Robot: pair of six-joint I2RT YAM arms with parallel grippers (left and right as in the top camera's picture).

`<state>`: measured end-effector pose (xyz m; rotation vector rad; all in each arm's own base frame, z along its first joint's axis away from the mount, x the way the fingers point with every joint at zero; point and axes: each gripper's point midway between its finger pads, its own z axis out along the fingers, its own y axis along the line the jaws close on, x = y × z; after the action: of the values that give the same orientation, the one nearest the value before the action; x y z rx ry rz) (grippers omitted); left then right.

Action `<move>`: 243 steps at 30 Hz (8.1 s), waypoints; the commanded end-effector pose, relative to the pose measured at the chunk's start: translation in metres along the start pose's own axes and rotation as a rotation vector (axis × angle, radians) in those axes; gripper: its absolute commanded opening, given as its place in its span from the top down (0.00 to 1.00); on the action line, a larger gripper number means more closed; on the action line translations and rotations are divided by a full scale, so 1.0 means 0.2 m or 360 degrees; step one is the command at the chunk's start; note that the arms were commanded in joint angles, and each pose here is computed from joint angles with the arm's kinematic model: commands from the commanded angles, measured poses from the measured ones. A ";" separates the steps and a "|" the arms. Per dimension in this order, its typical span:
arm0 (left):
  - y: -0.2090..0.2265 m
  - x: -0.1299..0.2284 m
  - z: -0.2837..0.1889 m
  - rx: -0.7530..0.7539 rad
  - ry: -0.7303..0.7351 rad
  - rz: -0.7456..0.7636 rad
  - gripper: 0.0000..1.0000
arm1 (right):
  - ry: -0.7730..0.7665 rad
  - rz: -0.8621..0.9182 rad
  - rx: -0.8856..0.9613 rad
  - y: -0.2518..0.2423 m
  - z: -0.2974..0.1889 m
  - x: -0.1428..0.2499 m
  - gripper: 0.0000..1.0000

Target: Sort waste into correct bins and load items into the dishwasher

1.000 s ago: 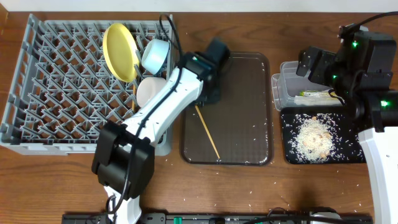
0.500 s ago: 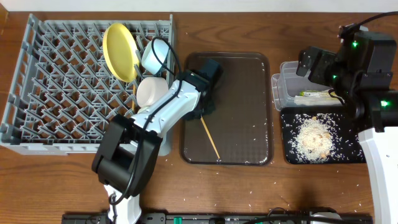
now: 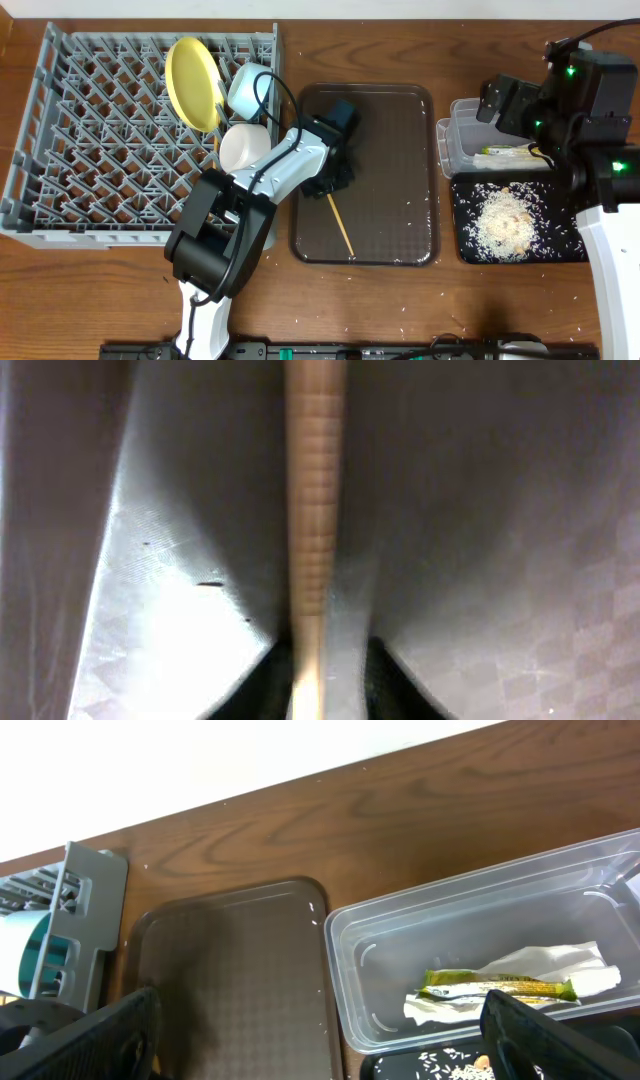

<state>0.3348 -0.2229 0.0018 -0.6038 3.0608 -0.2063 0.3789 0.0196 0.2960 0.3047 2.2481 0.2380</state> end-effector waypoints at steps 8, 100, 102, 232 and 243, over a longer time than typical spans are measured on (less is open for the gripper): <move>-0.03 0.02 0.02 0.0024 0.0075 0.0011 0.93 | -0.0020 0.0015 0.0024 -0.02 0.00 -0.02 0.01; 0.49 0.20 -1.25 0.0347 -0.1130 0.0793 0.11 | -0.0020 0.0015 0.0024 -0.02 0.00 -0.02 0.01; 0.50 0.20 -1.24 0.0331 -0.1110 0.0800 0.10 | -0.0020 0.0015 0.0024 -0.02 0.00 -0.02 0.01; 1.22 -0.04 -0.84 0.0149 -0.2217 0.0496 0.09 | -0.0922 -0.0300 -0.0142 -0.28 -0.09 0.71 0.01; 1.22 -0.04 -0.84 0.0149 -0.2217 0.0496 0.09 | -0.1004 -0.0301 -0.0163 -0.32 -0.07 0.85 0.01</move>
<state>0.2436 0.0223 0.1529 -0.1088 1.6760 0.0538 0.2545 0.0093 0.1647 0.0919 1.6287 0.1458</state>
